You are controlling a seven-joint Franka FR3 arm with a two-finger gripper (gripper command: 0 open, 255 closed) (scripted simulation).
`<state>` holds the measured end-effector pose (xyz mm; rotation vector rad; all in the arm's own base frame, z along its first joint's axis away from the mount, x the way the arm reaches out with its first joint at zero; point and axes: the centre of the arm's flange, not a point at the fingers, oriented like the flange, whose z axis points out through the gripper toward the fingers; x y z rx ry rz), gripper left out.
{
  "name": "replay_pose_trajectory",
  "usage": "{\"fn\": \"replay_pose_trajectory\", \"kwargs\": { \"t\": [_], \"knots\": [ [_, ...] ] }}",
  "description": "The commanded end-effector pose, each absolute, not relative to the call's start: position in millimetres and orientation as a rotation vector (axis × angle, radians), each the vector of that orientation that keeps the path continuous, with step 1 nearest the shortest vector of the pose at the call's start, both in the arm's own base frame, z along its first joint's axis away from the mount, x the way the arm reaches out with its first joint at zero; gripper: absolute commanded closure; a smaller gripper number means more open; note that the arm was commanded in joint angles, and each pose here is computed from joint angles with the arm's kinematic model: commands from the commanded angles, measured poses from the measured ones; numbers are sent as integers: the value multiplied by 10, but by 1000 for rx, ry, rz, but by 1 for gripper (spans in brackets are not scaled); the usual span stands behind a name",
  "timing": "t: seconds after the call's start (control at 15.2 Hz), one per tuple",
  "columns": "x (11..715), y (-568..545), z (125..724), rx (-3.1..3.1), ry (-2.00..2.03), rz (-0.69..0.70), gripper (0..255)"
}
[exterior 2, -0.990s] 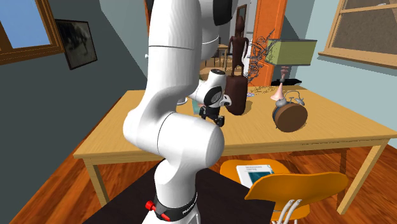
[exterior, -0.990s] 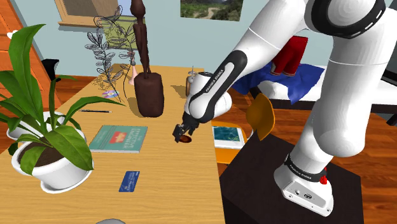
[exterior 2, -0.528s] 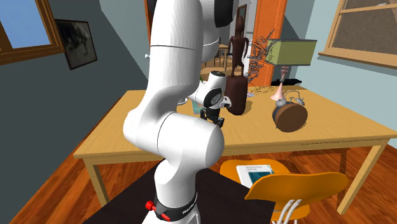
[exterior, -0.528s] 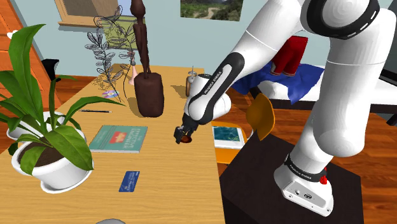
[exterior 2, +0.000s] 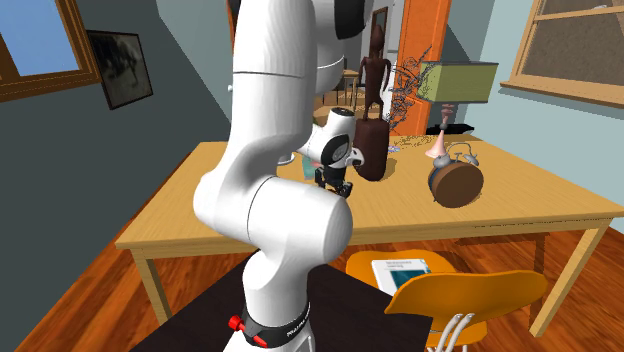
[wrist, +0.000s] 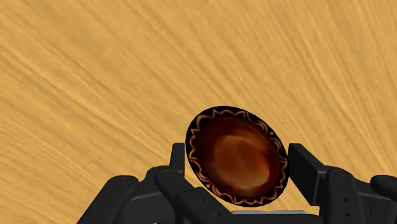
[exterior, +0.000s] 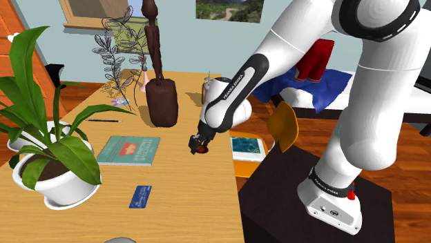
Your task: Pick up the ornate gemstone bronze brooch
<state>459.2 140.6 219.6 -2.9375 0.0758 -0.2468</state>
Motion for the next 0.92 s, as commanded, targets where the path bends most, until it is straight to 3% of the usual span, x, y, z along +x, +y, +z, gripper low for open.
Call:
{"fn": "replay_pose_trajectory", "kwargs": {
  "t": [0.0,0.86],
  "knots": [
    [4589,1405,2293,-2938,76,-246,255],
    [4589,1405,2882,-2938,76,-246,255]
  ]
}}
